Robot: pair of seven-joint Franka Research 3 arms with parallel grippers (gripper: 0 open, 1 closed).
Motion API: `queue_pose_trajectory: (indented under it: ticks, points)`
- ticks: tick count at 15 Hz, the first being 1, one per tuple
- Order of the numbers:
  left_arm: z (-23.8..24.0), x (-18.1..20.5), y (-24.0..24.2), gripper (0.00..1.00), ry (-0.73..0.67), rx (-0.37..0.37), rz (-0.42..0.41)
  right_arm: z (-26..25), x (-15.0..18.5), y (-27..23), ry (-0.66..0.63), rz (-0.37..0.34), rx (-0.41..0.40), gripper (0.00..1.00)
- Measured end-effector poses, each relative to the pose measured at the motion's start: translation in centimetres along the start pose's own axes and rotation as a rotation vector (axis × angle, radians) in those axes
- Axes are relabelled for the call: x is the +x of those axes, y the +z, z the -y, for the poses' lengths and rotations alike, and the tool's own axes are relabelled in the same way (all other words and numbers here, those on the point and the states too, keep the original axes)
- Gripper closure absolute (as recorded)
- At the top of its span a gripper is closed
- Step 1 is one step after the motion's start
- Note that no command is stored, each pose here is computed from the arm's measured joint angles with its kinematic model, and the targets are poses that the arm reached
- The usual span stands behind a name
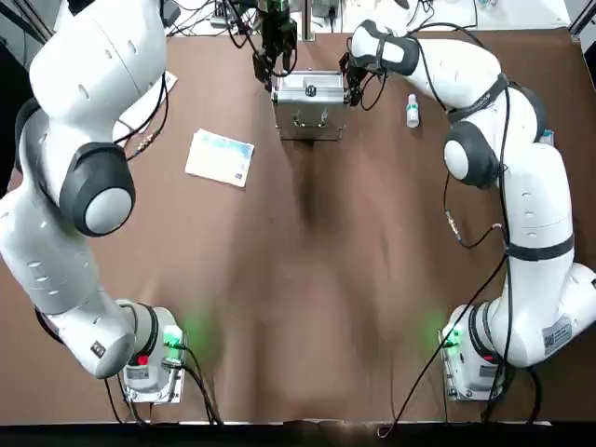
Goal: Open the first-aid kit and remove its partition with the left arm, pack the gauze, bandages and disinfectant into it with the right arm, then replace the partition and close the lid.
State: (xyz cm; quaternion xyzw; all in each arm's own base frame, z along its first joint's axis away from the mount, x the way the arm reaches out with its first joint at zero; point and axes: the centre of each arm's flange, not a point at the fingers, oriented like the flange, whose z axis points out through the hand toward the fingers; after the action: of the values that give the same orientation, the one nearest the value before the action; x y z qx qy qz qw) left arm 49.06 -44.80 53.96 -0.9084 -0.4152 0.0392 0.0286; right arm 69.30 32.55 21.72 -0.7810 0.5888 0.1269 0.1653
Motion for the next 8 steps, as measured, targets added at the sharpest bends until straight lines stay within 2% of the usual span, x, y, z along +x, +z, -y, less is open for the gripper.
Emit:
queue_pose_trajectory:
  ticks: [4,6,8]
  points:
    - [-1.5,2.8,0.0,0.16,0.268,-0.094,-0.011,0.0,0.1,0.0,0.002,0.003,-0.002,0.04]
    - [-2.3,4.1,0.2,0.02,0.374,-0.134,-0.024,0.0,0.1,-0.1,0.003,0.006,-0.003,0.04]
    - [-3.8,5.6,1.6,0.00,0.479,-0.180,-0.045,0.2,0.0,-0.4,0.000,0.010,-0.003,0.03]
